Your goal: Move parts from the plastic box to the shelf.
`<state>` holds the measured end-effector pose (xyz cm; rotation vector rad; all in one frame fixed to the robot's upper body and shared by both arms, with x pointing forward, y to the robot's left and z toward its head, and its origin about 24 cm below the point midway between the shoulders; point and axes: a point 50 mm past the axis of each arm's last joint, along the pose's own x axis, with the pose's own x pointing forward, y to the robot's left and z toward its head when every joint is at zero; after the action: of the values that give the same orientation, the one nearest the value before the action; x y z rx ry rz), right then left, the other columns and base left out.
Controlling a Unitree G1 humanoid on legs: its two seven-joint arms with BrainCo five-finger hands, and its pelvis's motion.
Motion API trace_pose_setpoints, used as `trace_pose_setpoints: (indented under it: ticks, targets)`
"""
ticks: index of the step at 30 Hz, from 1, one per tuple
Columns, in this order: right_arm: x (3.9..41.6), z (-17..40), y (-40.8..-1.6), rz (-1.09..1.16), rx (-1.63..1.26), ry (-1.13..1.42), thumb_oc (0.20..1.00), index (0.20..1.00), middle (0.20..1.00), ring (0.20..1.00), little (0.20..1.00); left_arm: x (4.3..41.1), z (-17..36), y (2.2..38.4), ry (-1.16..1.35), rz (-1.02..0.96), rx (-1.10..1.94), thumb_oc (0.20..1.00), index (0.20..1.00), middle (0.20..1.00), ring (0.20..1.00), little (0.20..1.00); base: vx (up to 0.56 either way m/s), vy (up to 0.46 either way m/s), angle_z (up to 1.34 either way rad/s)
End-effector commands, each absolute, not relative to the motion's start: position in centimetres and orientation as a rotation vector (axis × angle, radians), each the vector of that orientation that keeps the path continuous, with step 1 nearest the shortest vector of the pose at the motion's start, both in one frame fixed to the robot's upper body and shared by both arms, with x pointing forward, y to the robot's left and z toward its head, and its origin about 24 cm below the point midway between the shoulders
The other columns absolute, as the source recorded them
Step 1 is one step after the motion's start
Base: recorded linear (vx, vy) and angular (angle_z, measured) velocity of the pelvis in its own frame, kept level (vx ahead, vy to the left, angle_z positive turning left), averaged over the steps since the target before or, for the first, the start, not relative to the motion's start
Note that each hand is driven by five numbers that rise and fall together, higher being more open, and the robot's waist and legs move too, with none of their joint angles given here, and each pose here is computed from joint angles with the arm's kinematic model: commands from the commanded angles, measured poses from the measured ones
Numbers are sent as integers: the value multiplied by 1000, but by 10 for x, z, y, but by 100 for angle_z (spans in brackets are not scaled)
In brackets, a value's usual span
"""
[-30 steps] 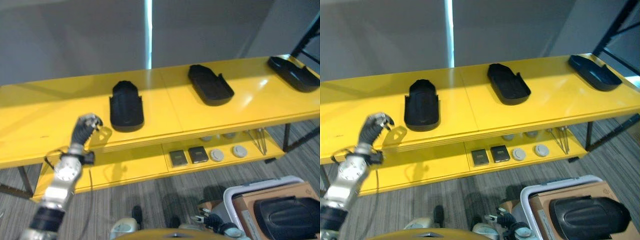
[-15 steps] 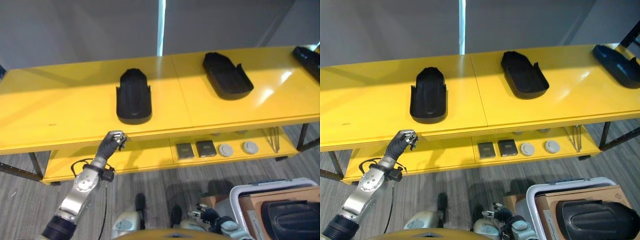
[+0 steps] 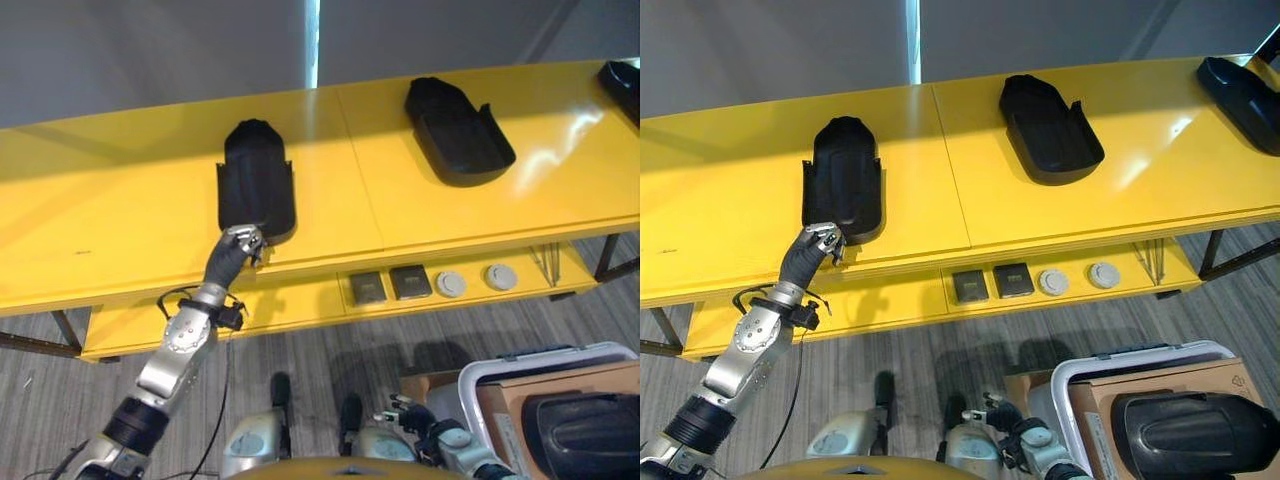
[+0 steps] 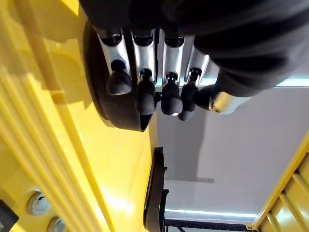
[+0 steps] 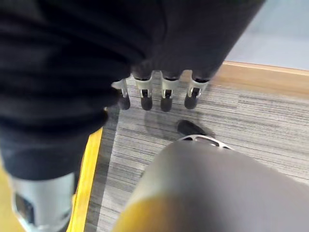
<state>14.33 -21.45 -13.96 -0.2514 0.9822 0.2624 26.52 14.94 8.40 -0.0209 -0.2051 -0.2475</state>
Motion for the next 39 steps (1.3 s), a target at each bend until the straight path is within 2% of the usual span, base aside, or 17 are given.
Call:
trace_pose_setpoints:
  ticks: [1,11,20,33,34,35,36,39]
  targets:
    - [148,-140,-191,349,-213,966,1000,1000,1000,1000,1000,275,103,141,-284,-227,-58,200,200,200,200,200,46,6,-5]
    - [146,-140,-193,353,-237,992,1000,1000,1000,1000,1000,293,76,141,-133,-136,-2,200,200,200,200,200,34,8,-7]
    - [149,-139,-191,368,-235,968,1000,1000,1000,1000,1000,308,83,147,-164,-37,5,200,200,200,200,200,-6,-4,-7]
    - [138,-143,-197,324,-223,997,1000,1000,1000,1000,1000,292,82,172,-220,70,-31,200,200,200,200,200,-19,4,0]
    - [138,-143,-199,317,-220,999,1000,1000,1000,1000,1000,290,83,175,-232,74,-39,316,316,316,316,316,-105,16,0]
    - [137,-143,-200,306,-216,1002,1000,1000,1000,1000,1000,287,86,178,-249,68,-62,821,821,821,821,821,-115,13,1]
    - [137,-143,-201,298,-214,1008,1000,1000,1000,1000,1000,285,88,179,-264,55,-71,1000,1000,1000,1000,1000,-106,10,2]
    - [133,-146,-205,240,-188,1054,1000,1000,1000,1000,1000,274,92,180,-308,30,-79,1000,1000,1000,1000,1000,-122,8,1]
